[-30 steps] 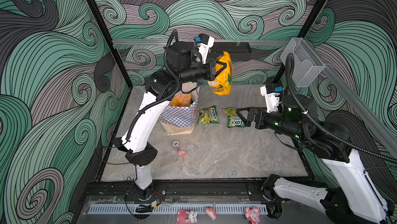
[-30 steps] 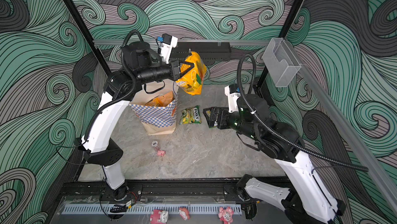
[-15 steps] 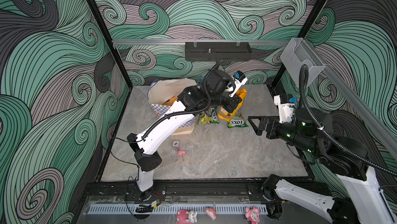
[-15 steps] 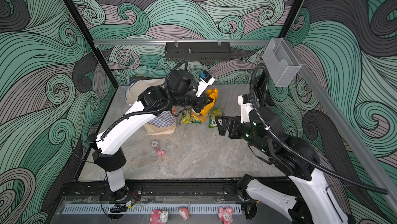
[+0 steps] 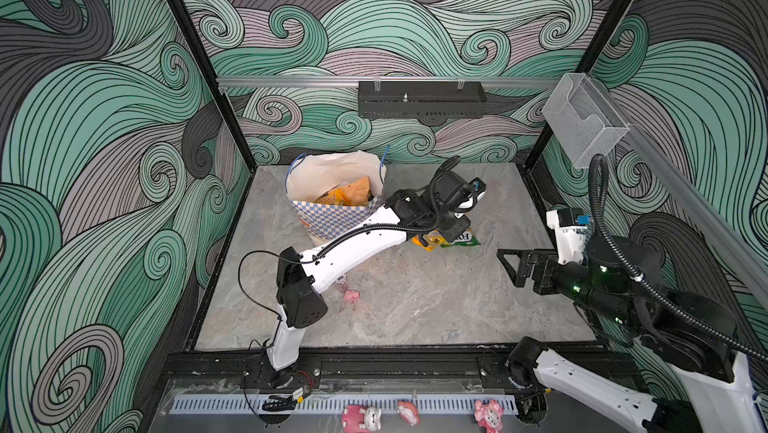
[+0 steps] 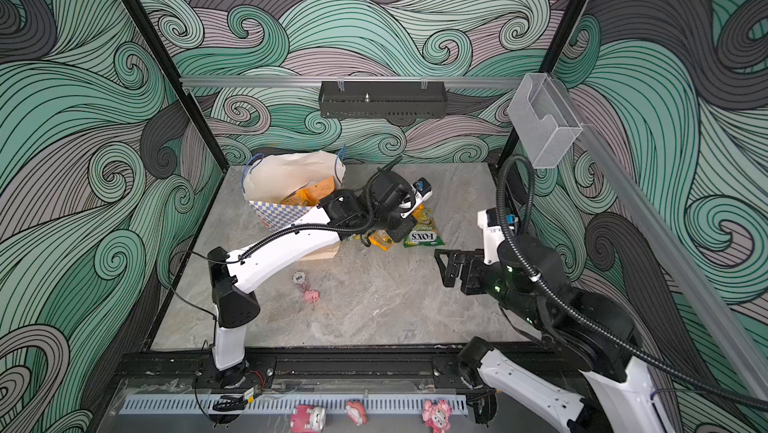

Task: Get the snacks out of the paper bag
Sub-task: 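Carry the yellow bag beside the FOX'S bags and release it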

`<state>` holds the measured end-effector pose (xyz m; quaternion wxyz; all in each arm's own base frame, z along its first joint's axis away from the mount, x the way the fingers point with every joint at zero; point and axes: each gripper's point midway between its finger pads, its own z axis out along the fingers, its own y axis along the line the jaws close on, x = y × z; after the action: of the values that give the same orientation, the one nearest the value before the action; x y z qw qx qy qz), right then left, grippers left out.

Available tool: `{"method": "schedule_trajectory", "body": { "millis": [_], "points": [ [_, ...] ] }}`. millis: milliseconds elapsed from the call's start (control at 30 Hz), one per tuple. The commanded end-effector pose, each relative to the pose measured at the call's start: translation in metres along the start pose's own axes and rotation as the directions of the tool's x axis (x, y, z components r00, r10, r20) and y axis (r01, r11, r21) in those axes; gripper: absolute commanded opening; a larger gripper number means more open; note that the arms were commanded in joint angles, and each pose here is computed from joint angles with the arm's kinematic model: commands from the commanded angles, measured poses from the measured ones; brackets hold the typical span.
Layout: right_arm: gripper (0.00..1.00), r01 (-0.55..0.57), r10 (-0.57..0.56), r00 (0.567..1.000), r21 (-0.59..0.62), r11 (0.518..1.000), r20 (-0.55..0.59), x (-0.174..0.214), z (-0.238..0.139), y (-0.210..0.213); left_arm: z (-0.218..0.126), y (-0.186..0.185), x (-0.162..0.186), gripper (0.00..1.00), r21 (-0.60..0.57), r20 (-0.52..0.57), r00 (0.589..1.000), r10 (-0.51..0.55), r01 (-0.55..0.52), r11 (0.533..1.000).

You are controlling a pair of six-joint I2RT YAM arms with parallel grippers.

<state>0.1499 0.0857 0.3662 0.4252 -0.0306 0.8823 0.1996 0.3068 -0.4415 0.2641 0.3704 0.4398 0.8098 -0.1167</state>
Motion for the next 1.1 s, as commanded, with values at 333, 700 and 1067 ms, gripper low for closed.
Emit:
{"method": "schedule_trajectory", "body": {
  "millis": [333,700,1067],
  "points": [
    [0.99,-0.007,0.007,1.000,-0.010,1.000,-0.031,0.012,-0.004,-0.003,0.063,0.024,0.020,0.00,-0.210,0.028,0.998,-0.048,0.053,0.976],
    [0.99,-0.020,0.017,0.997,-0.030,0.999,-0.075,0.020,0.003,0.002,0.110,0.014,0.075,0.00,-0.184,-0.085,0.994,-0.074,0.058,0.981],
    [0.99,-0.024,0.022,0.996,-0.031,0.999,-0.087,0.026,0.004,0.000,0.139,-0.008,0.116,0.18,-0.105,-0.206,0.967,-0.147,0.127,0.986]
  ]
}}
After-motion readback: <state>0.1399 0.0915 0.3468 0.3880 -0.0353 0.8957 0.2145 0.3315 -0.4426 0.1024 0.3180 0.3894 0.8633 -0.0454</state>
